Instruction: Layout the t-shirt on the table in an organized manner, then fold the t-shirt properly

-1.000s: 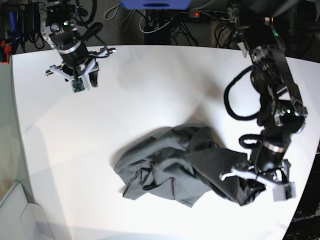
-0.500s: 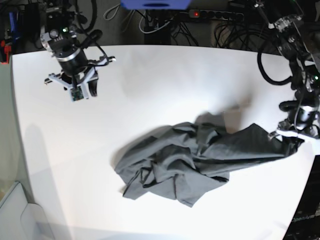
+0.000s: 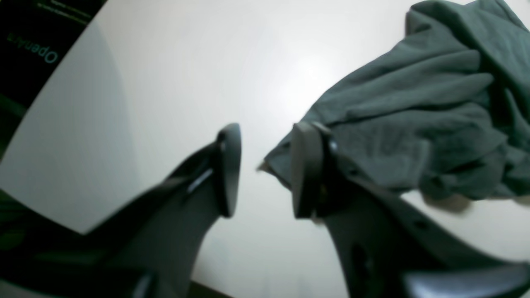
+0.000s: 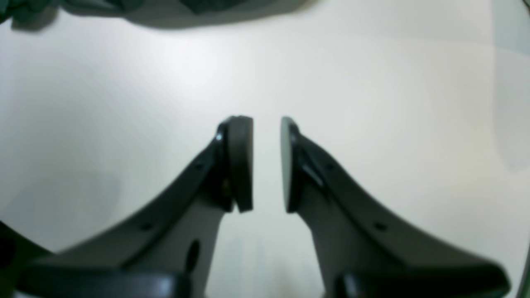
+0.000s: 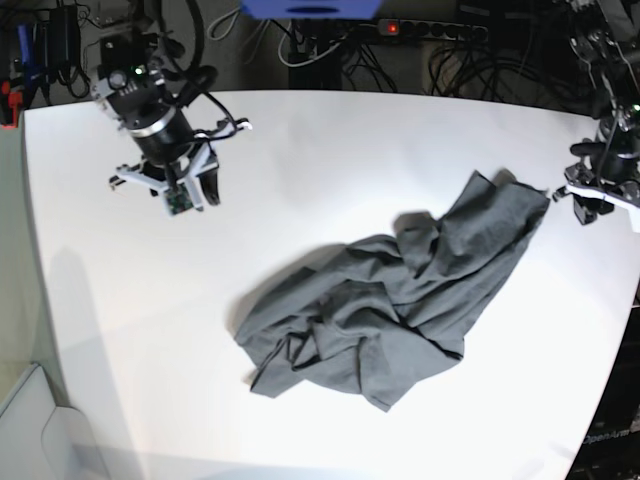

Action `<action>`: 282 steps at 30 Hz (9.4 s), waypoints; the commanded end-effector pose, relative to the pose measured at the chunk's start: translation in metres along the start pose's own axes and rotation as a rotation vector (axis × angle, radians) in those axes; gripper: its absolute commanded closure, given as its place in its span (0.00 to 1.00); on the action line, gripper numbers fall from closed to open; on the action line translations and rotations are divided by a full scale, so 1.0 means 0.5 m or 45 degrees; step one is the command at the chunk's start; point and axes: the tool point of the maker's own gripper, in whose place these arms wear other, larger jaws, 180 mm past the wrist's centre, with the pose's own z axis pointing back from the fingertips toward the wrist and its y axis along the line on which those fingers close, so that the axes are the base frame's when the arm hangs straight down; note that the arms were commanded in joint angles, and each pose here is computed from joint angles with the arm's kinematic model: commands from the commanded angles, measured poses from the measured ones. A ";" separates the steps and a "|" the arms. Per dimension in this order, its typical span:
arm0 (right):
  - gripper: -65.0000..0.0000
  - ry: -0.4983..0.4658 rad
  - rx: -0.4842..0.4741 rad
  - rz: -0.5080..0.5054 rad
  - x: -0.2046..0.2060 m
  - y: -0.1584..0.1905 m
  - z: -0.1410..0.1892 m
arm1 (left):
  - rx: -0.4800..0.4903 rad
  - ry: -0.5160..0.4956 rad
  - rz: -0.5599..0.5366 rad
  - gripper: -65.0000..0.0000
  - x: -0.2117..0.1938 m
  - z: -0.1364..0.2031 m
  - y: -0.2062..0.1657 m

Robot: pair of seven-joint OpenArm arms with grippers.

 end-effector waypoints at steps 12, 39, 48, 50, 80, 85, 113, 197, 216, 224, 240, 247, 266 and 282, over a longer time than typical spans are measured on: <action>0.53 -0.101 0.124 0.314 0.185 0.038 -0.089 | 0.098 0.035 -0.021 0.24 -0.030 0.044 0.069; 0.53 0.094 0.328 0.188 0.074 0.067 -0.304 | 0.138 0.032 -0.046 0.24 -0.032 0.065 0.091; 0.53 0.057 0.331 0.178 0.100 0.063 -0.326 | 0.136 0.023 -0.043 0.24 -0.027 0.063 0.089; 0.53 0.059 0.332 0.175 0.104 0.063 -0.331 | 0.136 0.023 -0.043 0.24 -0.027 0.063 0.089; 0.53 0.024 0.439 0.213 0.131 0.143 -0.369 | 0.137 0.021 -0.041 0.24 -0.026 0.062 0.089; 0.53 0.039 0.441 0.207 0.134 0.144 -0.379 | 0.141 0.025 -0.042 0.24 -0.028 0.063 0.091; 1.00 0.146 0.268 0.407 0.024 -0.002 -0.250 | 0.127 -0.021 -0.030 0.24 -0.002 0.054 0.082; 0.81 0.252 0.386 0.454 0.051 0.014 -0.289 | 0.120 -0.039 -0.026 0.24 0.007 0.051 0.076; 1.00 -0.021 0.361 0.685 0.293 0.085 -0.252 | 0.252 -0.104 0.040 0.24 0.037 0.086 0.154; 1.00 -0.087 0.417 0.691 0.337 0.142 -0.249 | 0.261 -0.080 0.029 0.24 0.022 0.092 0.161; 1.00 -0.287 0.787 0.742 0.443 0.432 -0.242 | 0.333 -0.103 0.033 0.24 0.024 0.136 0.191; 0.99 -0.336 0.834 0.681 0.453 0.444 -0.236 | 0.333 -0.085 0.044 0.24 0.010 0.137 0.190; 0.56 -0.316 0.758 0.593 0.404 0.372 -0.212 | 0.016 -0.092 0.018 0.23 0.022 0.046 0.004; 0.56 -0.085 0.166 0.489 0.251 -0.079 -0.139 | -0.322 0.044 0.100 0.24 -0.028 -0.163 -0.293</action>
